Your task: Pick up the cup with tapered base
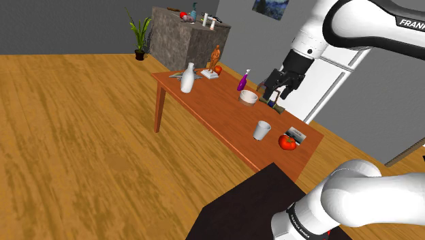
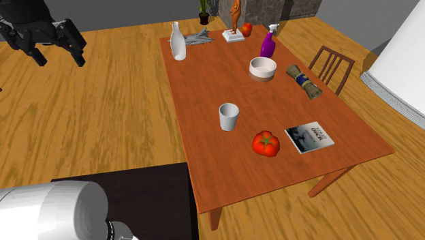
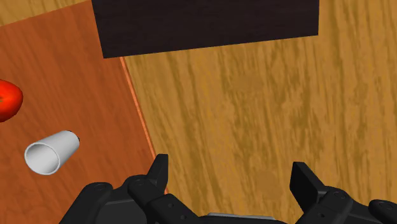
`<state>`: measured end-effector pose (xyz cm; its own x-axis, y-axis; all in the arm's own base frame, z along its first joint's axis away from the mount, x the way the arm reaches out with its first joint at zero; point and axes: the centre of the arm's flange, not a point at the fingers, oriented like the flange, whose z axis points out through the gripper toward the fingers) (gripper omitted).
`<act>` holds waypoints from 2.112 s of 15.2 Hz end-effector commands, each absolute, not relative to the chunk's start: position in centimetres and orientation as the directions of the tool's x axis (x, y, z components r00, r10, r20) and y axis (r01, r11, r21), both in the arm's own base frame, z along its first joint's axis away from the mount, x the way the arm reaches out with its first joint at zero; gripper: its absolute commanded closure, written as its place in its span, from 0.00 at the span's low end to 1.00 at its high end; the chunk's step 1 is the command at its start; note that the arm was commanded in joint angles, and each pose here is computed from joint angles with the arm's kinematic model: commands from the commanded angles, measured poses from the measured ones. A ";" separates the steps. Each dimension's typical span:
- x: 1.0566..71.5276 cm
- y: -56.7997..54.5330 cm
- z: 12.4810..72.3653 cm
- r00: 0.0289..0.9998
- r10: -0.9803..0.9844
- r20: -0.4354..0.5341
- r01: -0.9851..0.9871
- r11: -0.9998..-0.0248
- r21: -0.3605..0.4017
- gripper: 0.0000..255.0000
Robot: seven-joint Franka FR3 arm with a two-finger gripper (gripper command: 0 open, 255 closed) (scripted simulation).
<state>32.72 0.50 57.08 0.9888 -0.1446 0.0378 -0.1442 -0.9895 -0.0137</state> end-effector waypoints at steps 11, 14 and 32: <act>35.8 -10.3 49.7 0.990 -0.142 0.029 -0.141 -0.990 -0.031 0.00; 36.7 -13.6 47.5 0.990 -0.141 0.026 -0.140 -0.990 -0.036 0.00; 42.1 -32.6 33.5 0.991 -0.135 0.010 -0.134 -0.989 -0.067 0.00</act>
<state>41.85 -31.65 34.11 0.9905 -0.1369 0.0104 -0.1359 -0.9886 -0.0653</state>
